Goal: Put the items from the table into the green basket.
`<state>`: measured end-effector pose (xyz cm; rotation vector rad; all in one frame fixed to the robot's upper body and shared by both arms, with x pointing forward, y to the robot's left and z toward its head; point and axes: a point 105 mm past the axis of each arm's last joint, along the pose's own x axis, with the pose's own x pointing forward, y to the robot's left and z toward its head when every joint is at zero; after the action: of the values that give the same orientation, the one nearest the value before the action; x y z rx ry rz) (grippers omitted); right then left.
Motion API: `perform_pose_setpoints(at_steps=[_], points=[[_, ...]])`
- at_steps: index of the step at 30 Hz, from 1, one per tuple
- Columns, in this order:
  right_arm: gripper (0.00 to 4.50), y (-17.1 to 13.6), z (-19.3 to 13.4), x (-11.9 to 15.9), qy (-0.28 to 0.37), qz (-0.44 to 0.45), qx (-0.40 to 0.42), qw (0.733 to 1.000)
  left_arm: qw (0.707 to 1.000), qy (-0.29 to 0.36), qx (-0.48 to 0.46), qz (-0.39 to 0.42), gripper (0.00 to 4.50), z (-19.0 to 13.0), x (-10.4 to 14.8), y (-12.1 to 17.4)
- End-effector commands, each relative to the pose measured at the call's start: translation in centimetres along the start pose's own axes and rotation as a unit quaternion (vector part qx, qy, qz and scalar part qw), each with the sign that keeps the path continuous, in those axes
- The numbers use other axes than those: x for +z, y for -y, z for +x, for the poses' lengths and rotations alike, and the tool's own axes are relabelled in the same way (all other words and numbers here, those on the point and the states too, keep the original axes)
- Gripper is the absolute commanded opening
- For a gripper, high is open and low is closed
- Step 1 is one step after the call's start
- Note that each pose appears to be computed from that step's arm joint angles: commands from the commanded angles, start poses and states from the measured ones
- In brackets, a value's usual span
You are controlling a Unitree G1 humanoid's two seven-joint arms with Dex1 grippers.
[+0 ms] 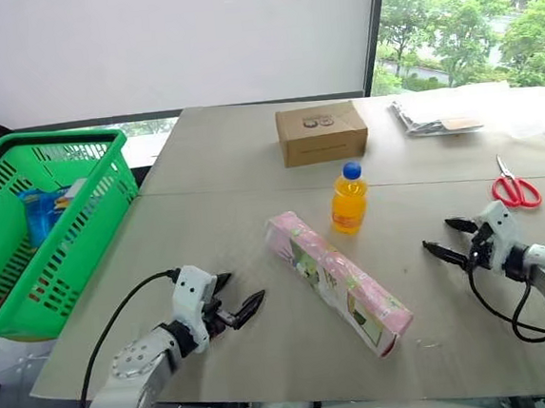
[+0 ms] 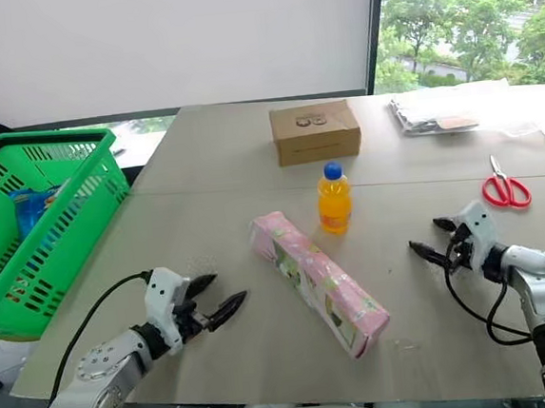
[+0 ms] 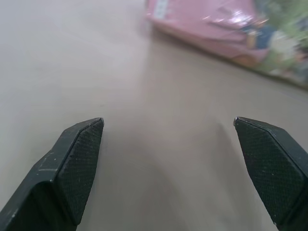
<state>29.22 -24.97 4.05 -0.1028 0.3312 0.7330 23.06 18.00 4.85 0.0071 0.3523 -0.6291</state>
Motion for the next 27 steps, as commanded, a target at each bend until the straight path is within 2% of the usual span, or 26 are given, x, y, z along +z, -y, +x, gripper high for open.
perform_pose_setpoints(at_steps=[1, 3, 6, 11, 14, 18, 23, 27], points=[[4.50, -0.1, -1.3, 2.3, 0.045, -0.019, 0.029, 0.998, 0.997, 0.058, 0.002, 0.043, 4.46, 0.3, 4.0, -0.6], [4.50, -0.3, -1.8, 3.4, 0.077, -0.039, 0.033, 0.996, 0.994, 0.085, -0.026, 0.063, 4.46, 0.9, 6.0, 0.0], [4.50, -2.2, -2.8, 5.6, 0.135, 0.004, 0.102, 0.986, 0.984, 0.128, -0.051, 0.112, 4.46, 2.6, 9.5, 0.7], [4.50, -5.1, -2.9, 7.7, 0.149, -0.014, 0.153, 0.977, 0.974, 0.158, -0.090, 0.138, 4.46, 7.7, 12.9, 2.0], [4.50, -6.2, -2.5, 9.2, 0.160, -0.026, 0.160, 0.974, 0.971, 0.152, -0.091, 0.162, 4.46, 10.5, 13.6, 2.3], [4.50, -7.8, -2.3, 11.9, 0.184, -0.038, 0.170, 0.967, 0.964, 0.141, -0.152, 0.166, 4.46, 12.5, 14.1, 3.6], [4.50, -8.6, -1.9, 13.0, 0.188, -0.057, 0.159, 0.968, 0.958, 0.107, -0.190, 0.187, 4.46, 13.8, 13.3, 3.7], [4.50, -9.0, -1.9, 13.6, 0.198, -0.054, 0.157, 0.966, 0.960, 0.095, -0.176, 0.194, 4.46, 15.4, 12.9, 3.5]])
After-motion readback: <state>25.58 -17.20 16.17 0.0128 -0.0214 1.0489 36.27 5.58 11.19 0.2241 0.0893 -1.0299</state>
